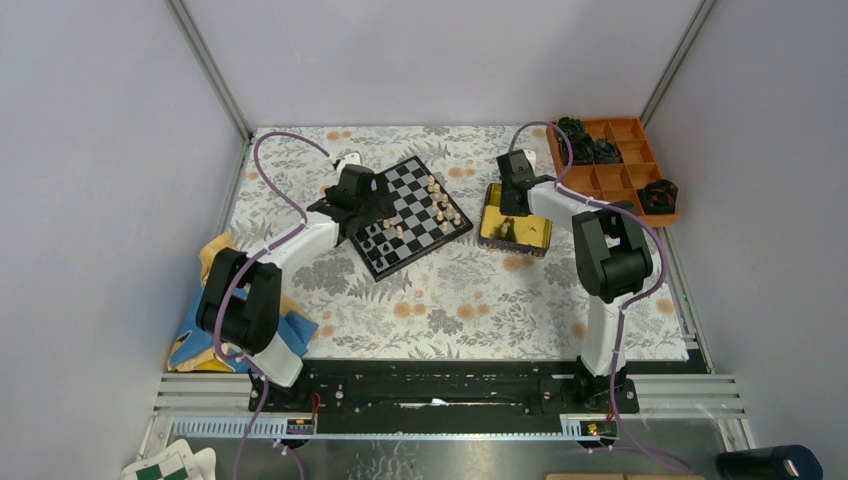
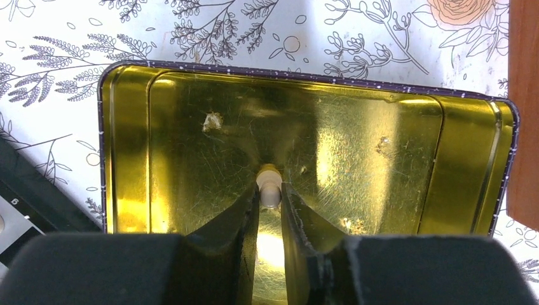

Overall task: Set up the chess pieces on the board
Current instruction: Pick up the chess piece from the storage box.

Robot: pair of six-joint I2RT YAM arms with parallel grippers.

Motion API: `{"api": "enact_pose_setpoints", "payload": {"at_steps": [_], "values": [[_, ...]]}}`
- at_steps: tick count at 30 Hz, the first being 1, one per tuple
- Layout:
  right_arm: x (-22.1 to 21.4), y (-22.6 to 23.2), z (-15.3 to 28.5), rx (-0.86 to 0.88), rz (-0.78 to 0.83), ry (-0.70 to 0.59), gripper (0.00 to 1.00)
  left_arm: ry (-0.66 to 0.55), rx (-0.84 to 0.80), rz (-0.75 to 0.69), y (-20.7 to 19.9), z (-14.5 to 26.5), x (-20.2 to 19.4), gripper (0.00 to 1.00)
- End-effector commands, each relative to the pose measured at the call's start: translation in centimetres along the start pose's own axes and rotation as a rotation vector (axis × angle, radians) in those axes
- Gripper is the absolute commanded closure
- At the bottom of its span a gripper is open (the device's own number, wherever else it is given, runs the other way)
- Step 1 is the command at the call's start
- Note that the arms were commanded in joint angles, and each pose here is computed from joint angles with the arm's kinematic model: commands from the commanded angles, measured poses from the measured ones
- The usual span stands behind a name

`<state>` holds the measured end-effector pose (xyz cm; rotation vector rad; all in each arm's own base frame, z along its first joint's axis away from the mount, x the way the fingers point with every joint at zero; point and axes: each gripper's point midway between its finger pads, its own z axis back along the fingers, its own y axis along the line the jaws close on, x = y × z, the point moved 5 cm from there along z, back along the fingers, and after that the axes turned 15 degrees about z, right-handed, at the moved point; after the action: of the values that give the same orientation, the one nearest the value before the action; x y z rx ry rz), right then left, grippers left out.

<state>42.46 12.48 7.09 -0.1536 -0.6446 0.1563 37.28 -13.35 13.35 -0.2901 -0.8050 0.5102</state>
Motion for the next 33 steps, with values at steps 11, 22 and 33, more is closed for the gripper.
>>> {"api": "enact_pose_setpoints", "payload": {"at_steps": [11, 22, 33], "values": [[2.8, -0.8, 1.4, -0.016, -0.004, -0.083, 0.97, -0.034, -0.020, 0.008, -0.7, 0.1, 1.6, 0.01], [5.5, -1.5, 4.2, -0.010, 0.001, -0.192, 1.00, -0.035, -0.029, 0.017, -0.9, 0.3, 1.8, 0.01], [8.3, 0.5, 7.3, 0.068, 0.059, -0.292, 1.00, -0.043, -0.040, 0.028, -1.0, 0.8, 1.9, 0.01]]}}
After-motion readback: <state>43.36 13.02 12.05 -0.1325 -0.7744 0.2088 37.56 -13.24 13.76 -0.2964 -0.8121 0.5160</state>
